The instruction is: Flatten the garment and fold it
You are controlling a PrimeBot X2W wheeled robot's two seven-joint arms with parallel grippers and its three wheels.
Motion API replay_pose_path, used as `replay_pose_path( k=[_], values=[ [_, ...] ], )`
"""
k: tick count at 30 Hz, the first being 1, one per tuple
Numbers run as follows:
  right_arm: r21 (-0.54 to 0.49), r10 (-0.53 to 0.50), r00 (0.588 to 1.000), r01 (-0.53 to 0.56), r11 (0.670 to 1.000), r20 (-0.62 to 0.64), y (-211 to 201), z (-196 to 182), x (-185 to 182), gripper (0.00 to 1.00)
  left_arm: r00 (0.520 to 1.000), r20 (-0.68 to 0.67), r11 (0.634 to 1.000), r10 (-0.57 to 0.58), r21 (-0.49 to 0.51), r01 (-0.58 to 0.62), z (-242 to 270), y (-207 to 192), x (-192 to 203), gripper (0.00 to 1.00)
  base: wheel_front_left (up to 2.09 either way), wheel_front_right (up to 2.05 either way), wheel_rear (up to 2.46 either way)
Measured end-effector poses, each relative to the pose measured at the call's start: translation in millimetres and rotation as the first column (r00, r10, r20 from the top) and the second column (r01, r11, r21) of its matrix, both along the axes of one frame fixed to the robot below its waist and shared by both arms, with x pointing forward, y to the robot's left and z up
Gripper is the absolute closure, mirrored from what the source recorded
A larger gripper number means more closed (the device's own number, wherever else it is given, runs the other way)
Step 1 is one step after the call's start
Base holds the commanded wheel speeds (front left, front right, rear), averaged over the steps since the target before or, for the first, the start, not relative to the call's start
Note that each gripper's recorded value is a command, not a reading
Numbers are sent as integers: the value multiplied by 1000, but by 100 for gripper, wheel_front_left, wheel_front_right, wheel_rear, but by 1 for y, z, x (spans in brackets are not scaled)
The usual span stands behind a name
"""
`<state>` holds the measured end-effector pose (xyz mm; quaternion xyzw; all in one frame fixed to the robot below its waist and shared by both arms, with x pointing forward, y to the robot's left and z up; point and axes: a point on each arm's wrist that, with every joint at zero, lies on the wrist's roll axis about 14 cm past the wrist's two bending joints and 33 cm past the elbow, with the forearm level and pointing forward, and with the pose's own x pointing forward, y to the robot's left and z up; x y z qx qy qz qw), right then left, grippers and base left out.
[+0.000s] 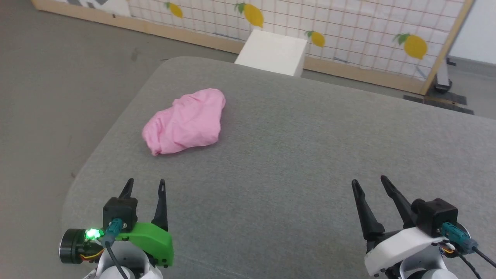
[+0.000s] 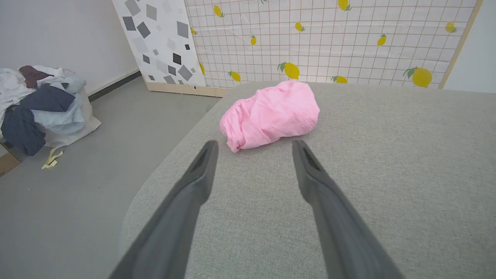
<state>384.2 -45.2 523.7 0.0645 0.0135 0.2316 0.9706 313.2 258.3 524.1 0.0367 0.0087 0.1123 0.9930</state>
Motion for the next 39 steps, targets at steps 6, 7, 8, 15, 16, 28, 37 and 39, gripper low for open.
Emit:
replay_pose_path(
  k=[6, 7, 8, 15, 16, 28, 37, 39],
  values=[
    [8, 56, 998, -56, 998, 1, 19, 2, 0, 0, 999, 13, 999, 48, 2, -48, 3, 13, -14, 0, 0, 0, 0],
    [8, 64, 998, -64, 998, 1, 22, 2, -1, 0, 998, 14, 999, 54, 2, -54, 3, 15, -16, 0, 0, 0, 0],
    [9, 70, 998, -70, 998, 1, 24, 2, -1, 0, 998, 15, 998, 59, 2, -59, 3, 16, -17, 0, 0, 0, 0],
    [15, 109, 994, -109, 994, -6, 37, 1, -3, 0, 996, 27, 996, 87, 5, -87, 5, 24, -25, 0, 0, 0, 0],
    [15, 113, 994, -113, 994, -7, 38, 1, -3, 0, 995, 27, 996, 92, 6, -92, 5, 25, -26, 0, 0, 0, 0],
    [19, 121, 992, -121, 992, -21, 41, -3, -4, 0, 995, 19, 996, 94, 8, -94, 4, 25, -26, 0, 0, 0, 0],
    [6, 98, 995, -98, 995, -36, 32, -8, 2, 0, 998, -63, 1000, 17, -21, -19, -6, 16, -6, 0, 0, 0, 0],
    [-2, 90, 995, -90, 996, -36, 28, -8, 7, 0, 997, -71, 1000, -15, -27, 13, -2, 14, 7, 0, 0, 0, 0]
  ],
)
